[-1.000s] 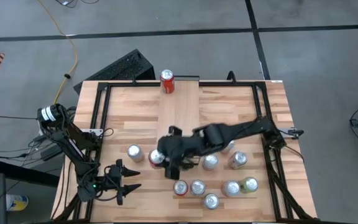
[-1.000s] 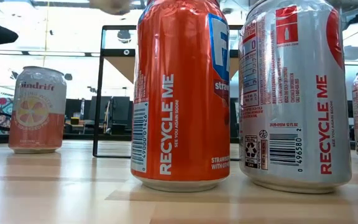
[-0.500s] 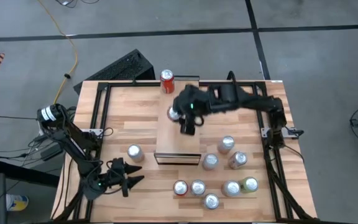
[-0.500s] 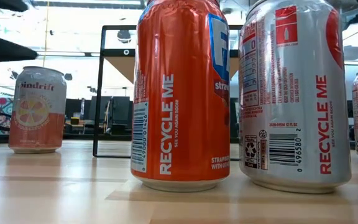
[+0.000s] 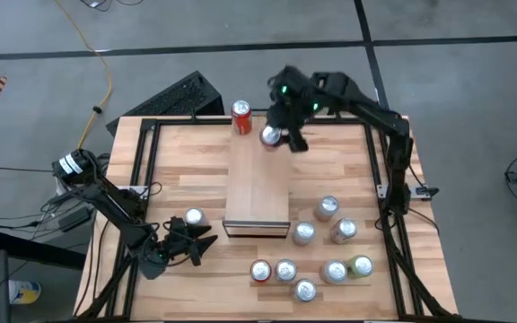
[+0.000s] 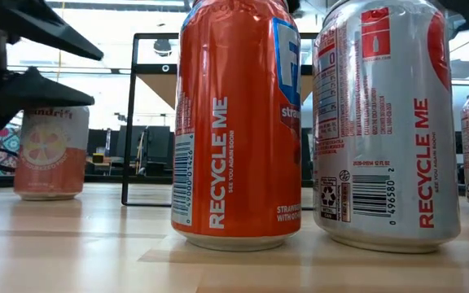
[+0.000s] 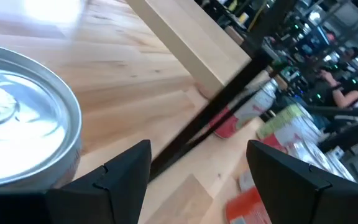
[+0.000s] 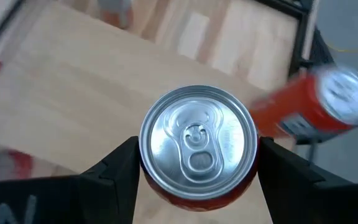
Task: Place canned beverage on shelf
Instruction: Put the left red soda can on the shelf aligned with the other red soda can
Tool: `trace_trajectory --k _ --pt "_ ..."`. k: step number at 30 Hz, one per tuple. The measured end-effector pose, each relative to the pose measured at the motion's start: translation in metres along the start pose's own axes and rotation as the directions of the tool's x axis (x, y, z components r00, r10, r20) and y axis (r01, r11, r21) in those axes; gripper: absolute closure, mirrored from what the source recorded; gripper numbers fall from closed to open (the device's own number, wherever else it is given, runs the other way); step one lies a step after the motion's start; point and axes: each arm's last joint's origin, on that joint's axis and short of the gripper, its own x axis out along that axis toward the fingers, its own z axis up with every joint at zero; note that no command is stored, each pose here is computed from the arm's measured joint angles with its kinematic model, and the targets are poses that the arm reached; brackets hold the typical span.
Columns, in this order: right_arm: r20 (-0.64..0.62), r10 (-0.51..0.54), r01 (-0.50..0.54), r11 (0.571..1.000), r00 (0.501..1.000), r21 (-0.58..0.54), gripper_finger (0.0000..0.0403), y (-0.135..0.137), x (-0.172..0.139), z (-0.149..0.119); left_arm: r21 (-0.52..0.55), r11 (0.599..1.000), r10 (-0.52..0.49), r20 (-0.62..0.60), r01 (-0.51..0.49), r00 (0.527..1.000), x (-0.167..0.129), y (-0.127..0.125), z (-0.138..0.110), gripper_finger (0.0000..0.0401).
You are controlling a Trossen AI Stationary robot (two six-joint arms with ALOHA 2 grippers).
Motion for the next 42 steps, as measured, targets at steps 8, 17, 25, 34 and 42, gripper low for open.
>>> trace_trajectory --k 8,17,25,34,42 --pt "0.189 0.028 -0.055 0.988 0.982 0.143 0.0148 -0.062 -0.026 -0.053 -0.012 0.998 0.054 0.042 -0.053 0.998 0.016 0.005 0.007 0.0150" --pt "0.154 0.046 -0.066 0.990 0.987 0.128 0.0148 -0.067 -0.011 -0.059 -0.014 0.997 0.071 0.027 -0.071 0.997 0.021 0.008 0.007 0.0150" --pt "0.045 0.091 -0.096 0.987 0.995 0.127 0.0148 -0.060 0.020 -0.065 -0.074 0.992 0.099 -0.008 -0.099 0.995 0.020 0.015 0.004 0.0150" --pt "0.053 0.083 -0.088 0.991 0.995 0.102 0.0148 -0.058 0.026 -0.062 -0.003 0.994 0.107 -0.010 -0.107 0.994 0.012 0.014 0.027 0.0150" --pt "0.061 0.059 -0.064 0.995 0.996 0.080 0.0148 -0.060 0.030 -0.059 0.065 0.992 0.108 -0.001 -0.107 0.994 0.003 0.013 0.050 0.0150"
